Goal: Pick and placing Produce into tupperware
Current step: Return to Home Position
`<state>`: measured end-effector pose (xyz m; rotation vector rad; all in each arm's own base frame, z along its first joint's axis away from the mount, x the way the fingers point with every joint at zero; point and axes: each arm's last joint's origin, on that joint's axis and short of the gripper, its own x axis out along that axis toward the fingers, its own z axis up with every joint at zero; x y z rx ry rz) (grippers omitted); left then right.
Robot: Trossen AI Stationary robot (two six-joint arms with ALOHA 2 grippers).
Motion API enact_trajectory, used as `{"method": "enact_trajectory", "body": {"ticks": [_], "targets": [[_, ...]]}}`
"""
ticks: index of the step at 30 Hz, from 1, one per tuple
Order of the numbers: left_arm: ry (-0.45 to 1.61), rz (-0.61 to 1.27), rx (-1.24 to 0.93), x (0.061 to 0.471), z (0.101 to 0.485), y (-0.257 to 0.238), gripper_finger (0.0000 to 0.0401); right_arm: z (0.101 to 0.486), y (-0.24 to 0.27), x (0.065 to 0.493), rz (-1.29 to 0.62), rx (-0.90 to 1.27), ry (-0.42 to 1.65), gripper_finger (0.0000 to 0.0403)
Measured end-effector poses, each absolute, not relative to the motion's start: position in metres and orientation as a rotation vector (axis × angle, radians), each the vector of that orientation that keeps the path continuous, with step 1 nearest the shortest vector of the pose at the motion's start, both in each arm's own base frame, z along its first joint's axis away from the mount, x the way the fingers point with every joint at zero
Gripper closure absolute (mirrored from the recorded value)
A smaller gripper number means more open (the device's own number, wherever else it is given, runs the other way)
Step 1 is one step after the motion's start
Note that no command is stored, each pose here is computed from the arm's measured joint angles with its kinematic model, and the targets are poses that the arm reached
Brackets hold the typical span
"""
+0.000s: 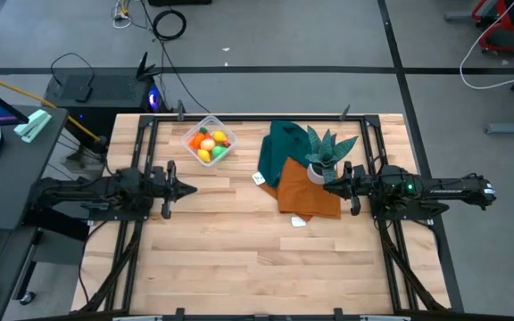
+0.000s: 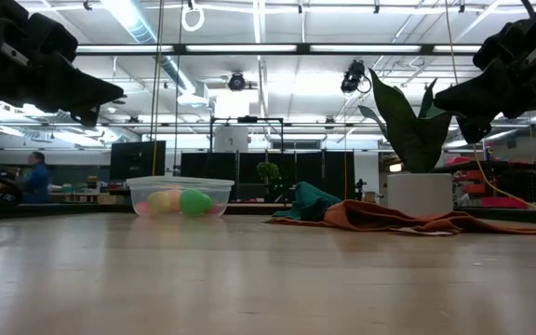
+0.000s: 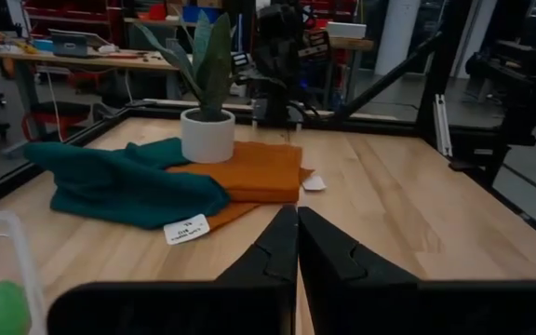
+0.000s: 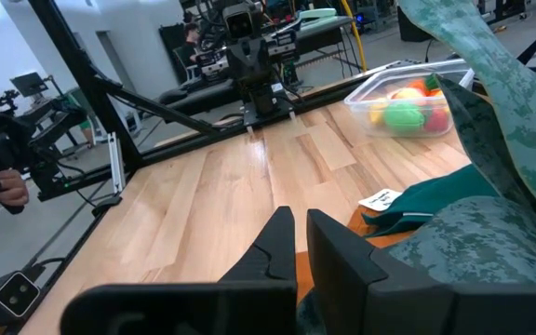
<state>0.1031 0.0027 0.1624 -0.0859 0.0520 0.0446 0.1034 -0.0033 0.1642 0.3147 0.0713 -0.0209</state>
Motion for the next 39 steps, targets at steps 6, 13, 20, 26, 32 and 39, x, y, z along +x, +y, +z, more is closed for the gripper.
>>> {"method": "enact_trajectory", "body": {"ticks": [6,13,20,26,32,39], "targets": [[0.056,0.046,-0.116,0.1031,0.1620,0.0027,0.0387,0.1642,-0.0033,0.1034,-0.021,0.315,0.071,0.0403],[0.053,0.047,-0.171,0.1031,0.1621,0.0027,0.0389,0.1642,-0.0033,0.1034,-0.021,0.314,0.071,0.0403],[0.046,0.046,-0.171,0.1031,0.1626,0.0027,0.0368,0.1642,-0.0033,0.1034,-0.021,0.314,0.071,0.0403],[0.044,0.046,-0.171,0.1032,0.1628,0.0027,0.0361,0.1642,-0.0033,0.1034,-0.021,0.314,0.071,0.0403],[0.042,0.045,-0.171,0.1032,0.1630,0.0027,0.0368,0.1642,-0.0034,0.1034,-0.020,0.275,0.072,0.0403],[0.040,0.045,-0.171,0.1032,0.1631,0.0027,0.0377,0.1642,-0.0036,0.1034,-0.017,0.050,0.073,0.0403]]}}
